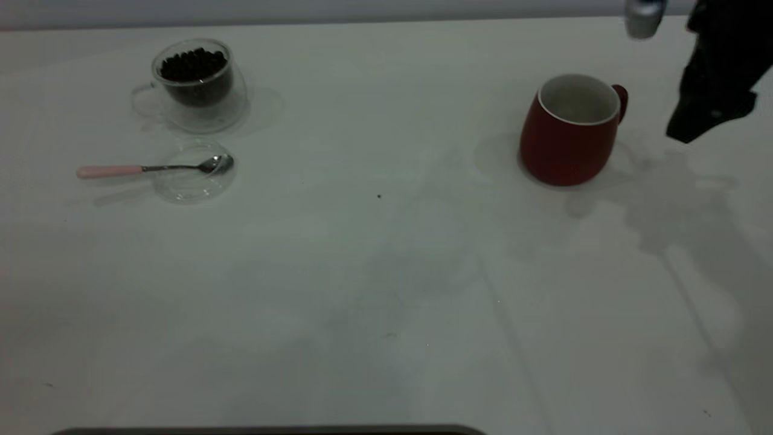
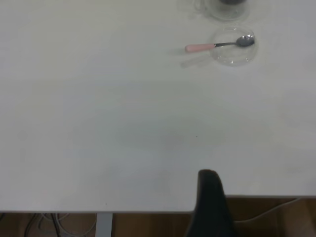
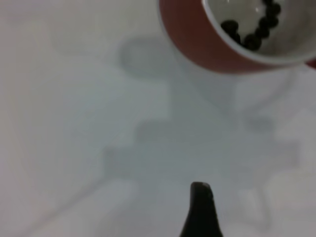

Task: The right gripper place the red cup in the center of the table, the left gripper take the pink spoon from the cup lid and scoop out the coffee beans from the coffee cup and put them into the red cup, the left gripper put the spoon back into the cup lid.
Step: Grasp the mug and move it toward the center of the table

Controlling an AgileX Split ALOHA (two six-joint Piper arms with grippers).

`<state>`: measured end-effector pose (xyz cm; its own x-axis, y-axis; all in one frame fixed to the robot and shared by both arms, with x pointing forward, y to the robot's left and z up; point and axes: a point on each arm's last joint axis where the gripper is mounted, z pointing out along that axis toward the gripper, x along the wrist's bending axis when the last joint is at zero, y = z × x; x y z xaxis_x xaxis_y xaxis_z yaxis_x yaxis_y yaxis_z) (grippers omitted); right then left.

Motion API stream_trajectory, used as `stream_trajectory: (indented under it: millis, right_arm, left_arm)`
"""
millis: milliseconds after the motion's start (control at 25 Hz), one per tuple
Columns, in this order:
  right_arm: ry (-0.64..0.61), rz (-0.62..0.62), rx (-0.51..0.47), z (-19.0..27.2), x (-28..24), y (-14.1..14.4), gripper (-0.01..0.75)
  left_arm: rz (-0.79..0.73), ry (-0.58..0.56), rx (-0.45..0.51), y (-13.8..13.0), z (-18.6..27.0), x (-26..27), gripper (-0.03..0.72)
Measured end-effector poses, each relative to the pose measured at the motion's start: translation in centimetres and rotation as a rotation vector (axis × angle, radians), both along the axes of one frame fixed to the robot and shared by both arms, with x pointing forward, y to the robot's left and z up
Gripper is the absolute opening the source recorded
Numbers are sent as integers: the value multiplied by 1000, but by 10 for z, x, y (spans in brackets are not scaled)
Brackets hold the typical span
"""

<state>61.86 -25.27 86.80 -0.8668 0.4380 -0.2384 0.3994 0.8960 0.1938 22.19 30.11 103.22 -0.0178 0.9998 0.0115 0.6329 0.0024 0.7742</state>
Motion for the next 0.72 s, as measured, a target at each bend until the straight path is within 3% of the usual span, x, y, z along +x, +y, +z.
stream_trajectory:
  millis: [320,720]
  right_arm:
    - [-78,175,-50,-32,18,26,611]
    - [-137,271,-49,-43,20,64,596]
  left_arm:
    - [1,0,-1,0,0,0,589]
    - [2,0,-2,0,0,0,589]
